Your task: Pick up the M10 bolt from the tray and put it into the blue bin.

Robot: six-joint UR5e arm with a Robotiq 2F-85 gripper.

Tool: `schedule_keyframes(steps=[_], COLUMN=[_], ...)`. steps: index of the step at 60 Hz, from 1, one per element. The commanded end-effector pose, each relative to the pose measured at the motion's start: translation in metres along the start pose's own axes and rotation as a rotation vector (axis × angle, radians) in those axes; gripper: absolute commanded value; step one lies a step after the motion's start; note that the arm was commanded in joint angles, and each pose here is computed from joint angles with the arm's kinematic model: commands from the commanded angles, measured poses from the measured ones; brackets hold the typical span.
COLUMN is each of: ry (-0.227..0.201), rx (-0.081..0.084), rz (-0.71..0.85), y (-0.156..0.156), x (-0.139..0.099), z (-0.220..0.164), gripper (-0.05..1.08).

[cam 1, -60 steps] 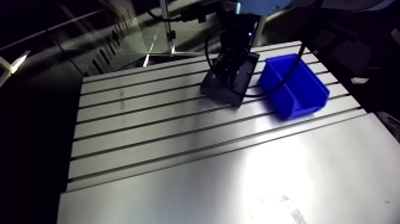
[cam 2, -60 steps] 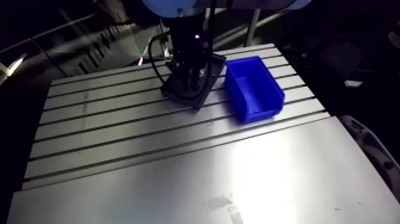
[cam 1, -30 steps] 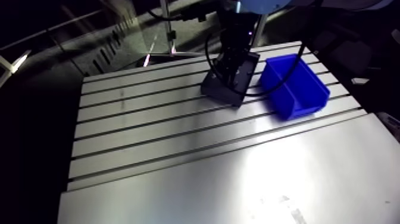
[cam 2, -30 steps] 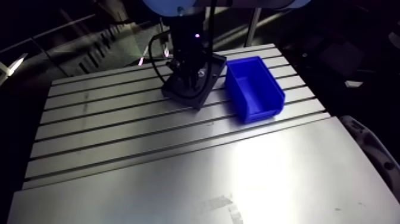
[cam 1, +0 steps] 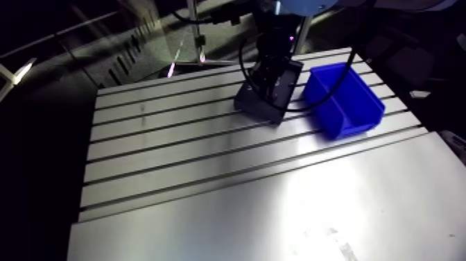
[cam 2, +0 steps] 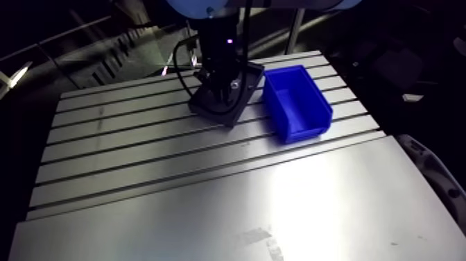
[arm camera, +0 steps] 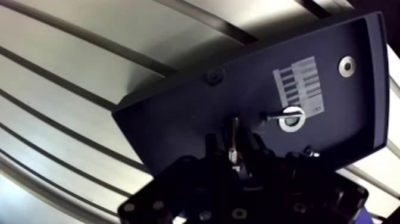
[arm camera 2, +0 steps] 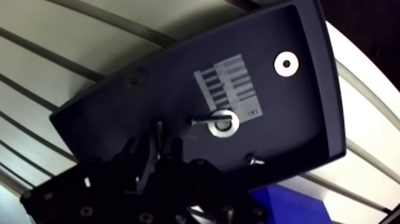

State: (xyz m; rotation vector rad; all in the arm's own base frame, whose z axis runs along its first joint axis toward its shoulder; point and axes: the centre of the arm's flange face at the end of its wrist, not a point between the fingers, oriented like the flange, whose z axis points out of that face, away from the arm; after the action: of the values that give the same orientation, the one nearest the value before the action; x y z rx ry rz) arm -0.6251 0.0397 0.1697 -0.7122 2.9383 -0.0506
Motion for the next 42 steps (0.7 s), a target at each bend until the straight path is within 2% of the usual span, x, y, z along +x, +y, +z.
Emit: schedule_keyframes(steps=[1,42], ry=[-0.001,-0.005], rx=[0.001,0.003], rz=[0.001,0.002], y=[-0.0005,-0.0012], x=[-0.0003,0.0002], z=[0.0009,0.0028], gripper=[0.71,0.80])
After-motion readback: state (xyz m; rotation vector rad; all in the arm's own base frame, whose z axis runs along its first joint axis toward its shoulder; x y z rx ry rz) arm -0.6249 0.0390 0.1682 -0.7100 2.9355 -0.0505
